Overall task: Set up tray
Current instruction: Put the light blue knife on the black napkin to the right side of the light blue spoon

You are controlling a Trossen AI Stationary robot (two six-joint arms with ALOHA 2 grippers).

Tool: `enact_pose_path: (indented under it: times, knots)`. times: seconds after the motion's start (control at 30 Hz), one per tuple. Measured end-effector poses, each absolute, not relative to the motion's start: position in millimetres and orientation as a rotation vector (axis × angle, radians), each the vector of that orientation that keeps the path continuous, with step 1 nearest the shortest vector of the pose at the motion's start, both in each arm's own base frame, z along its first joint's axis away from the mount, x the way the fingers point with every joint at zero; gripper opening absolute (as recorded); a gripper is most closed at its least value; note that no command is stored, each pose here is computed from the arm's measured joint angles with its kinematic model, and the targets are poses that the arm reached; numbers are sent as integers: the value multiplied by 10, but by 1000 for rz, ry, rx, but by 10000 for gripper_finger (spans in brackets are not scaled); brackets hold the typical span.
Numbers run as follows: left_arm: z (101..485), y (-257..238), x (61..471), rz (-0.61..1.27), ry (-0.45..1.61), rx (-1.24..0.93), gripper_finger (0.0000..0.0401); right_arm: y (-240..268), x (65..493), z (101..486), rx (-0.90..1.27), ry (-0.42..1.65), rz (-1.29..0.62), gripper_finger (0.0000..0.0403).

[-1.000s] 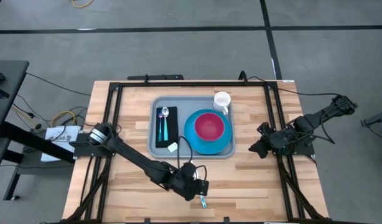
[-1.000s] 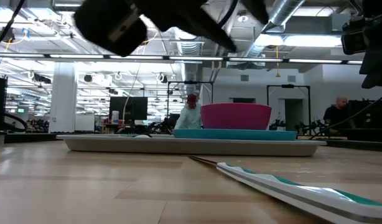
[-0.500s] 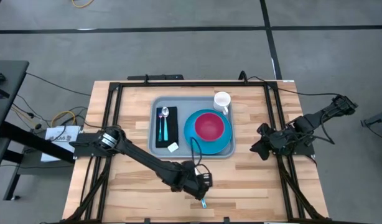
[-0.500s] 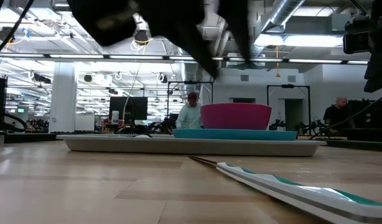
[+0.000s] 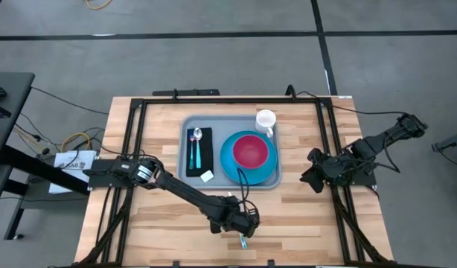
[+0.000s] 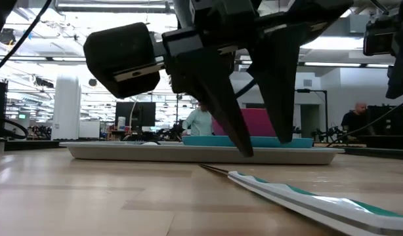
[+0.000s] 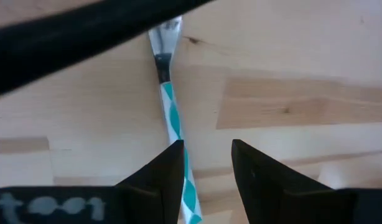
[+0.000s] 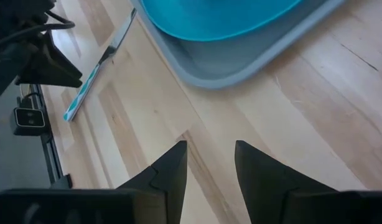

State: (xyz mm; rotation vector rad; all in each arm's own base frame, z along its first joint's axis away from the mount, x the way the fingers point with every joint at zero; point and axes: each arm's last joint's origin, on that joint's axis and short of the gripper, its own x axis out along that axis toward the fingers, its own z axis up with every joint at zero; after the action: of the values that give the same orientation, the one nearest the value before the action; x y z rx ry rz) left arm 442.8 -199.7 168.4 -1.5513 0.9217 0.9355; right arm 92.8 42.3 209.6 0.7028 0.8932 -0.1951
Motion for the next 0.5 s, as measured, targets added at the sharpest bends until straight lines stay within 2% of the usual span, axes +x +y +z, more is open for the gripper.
enact_pose_path:
  times: [0.5]
  knots:
    - [1633,-1980,4391,983,968,-1518,121,426,930,2098,704,895,-188,127]
